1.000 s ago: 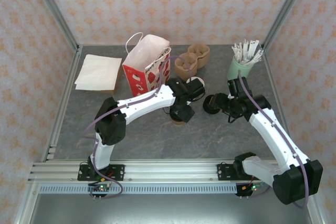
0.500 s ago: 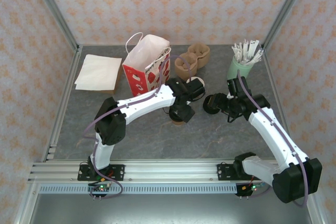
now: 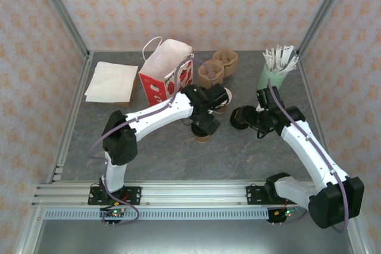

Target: Pack the takeout coffee

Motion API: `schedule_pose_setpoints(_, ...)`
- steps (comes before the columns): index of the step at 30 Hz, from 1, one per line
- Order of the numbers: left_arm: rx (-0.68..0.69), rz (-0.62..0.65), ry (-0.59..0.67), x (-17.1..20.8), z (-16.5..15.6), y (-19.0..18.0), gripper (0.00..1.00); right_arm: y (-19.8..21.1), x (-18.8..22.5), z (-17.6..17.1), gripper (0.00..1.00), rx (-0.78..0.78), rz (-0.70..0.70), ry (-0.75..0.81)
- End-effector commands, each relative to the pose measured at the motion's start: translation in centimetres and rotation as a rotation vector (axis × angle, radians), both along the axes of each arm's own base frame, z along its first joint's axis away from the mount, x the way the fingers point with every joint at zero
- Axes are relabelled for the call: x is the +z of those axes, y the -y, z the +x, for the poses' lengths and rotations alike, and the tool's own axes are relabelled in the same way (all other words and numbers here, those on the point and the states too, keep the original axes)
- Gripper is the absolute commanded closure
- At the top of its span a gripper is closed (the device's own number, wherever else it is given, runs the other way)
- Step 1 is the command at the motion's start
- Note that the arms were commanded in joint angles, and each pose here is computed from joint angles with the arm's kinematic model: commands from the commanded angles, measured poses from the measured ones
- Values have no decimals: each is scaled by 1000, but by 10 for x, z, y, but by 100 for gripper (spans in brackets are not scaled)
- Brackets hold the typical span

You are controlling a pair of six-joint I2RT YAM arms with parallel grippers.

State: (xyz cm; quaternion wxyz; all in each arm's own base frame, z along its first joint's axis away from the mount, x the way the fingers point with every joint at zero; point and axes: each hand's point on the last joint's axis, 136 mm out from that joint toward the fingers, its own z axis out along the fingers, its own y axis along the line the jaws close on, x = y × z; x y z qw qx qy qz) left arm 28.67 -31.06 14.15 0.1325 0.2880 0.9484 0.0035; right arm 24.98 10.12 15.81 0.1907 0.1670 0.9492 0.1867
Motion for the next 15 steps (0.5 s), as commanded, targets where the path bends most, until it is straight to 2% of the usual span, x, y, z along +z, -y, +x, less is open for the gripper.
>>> schedule_pose_setpoints(1,11,-59,23,20,-1,1,6,-4,1,4,29,23,16,20)
schedule_pose_setpoints(5,8,-91,27,30,-3,2,6,-9,2,5,29,41,37,18)
schedule_pose_setpoints(9,46,-141,35,39,-3,-2,7,-22,2,5,36,83,102,4)
schedule_pose_setpoints(15,217,-351,35,60,-7,-21,20,-42,8,5,40,136,168,-7)
